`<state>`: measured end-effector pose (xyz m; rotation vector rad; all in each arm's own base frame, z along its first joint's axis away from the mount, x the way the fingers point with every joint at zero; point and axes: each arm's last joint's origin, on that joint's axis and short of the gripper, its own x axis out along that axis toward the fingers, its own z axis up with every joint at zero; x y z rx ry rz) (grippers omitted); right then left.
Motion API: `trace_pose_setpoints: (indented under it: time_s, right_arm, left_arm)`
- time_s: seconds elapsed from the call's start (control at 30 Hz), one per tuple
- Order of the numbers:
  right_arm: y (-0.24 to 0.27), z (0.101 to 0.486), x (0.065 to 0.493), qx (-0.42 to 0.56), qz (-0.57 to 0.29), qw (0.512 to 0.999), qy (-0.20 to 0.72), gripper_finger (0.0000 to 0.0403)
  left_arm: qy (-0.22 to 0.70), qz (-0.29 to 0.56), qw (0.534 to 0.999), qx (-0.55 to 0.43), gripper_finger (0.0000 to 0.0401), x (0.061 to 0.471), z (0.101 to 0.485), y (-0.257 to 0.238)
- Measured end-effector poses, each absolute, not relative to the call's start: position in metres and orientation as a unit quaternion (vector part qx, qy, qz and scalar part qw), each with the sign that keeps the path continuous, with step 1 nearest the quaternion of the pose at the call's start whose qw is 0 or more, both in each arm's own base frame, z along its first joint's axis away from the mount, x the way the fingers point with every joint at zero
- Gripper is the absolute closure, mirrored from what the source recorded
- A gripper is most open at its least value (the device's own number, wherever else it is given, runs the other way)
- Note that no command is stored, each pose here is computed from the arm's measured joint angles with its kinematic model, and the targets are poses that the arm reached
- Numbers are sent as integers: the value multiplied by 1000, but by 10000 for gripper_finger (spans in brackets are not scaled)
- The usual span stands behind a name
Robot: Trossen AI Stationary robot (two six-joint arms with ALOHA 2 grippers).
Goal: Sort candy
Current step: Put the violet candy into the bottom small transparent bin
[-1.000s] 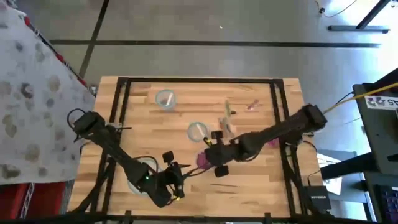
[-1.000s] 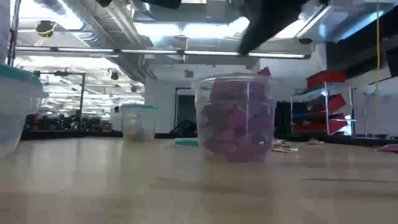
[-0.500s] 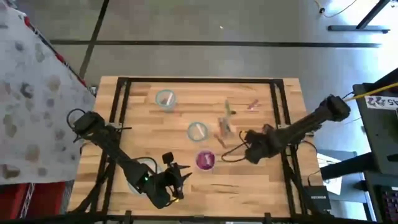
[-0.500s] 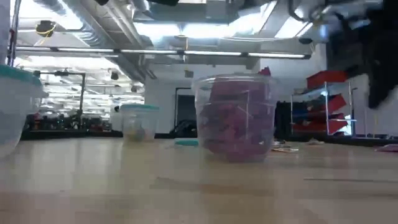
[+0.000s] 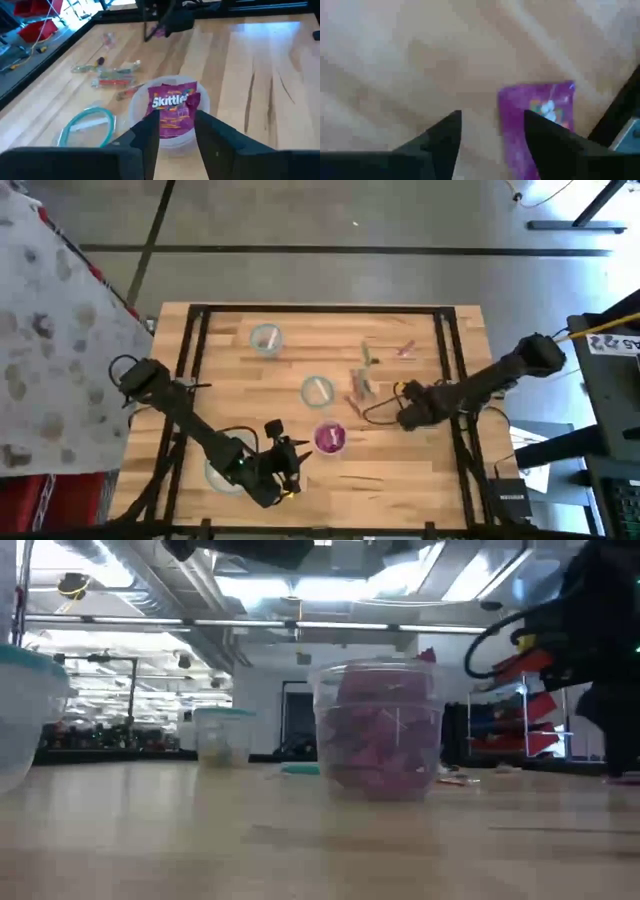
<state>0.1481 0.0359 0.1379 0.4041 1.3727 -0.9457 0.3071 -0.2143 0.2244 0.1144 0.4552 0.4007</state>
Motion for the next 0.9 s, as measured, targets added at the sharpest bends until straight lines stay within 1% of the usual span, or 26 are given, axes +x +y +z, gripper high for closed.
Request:
trace_pose_setpoints:
  time_s: [0.17, 0.27, 0.33, 0.43, 0.57, 0.6, 0.77, 0.9]
  right_arm:
    - [17, 126, 143, 207, -432, 627, 614, 229]
    - [12, 120, 144, 226, -410, 631, 619, 236]
    - [12, 121, 144, 227, -400, 632, 624, 249]
    - [13, 122, 147, 227, -387, 636, 627, 290]
    - [14, 125, 153, 230, -363, 646, 631, 377]
    - [14, 125, 153, 227, -357, 648, 633, 390]
    - [19, 131, 158, 207, -340, 661, 636, 401]
    - [34, 147, 172, 182, -317, 707, 606, 402]
  left_arm:
    - [224, 192, 954, 54, 294, 305, 224, -217]
    - [224, 192, 954, 52, 294, 305, 224, -218]
    - [223, 191, 955, 49, 294, 304, 224, -219]
    - [223, 191, 955, 47, 294, 304, 224, -219]
    - [222, 192, 955, 44, 294, 304, 224, -219]
    - [222, 192, 955, 43, 294, 304, 224, -219]
    - [222, 193, 955, 42, 294, 304, 224, -219]
    - [222, 193, 955, 42, 294, 304, 224, -219]
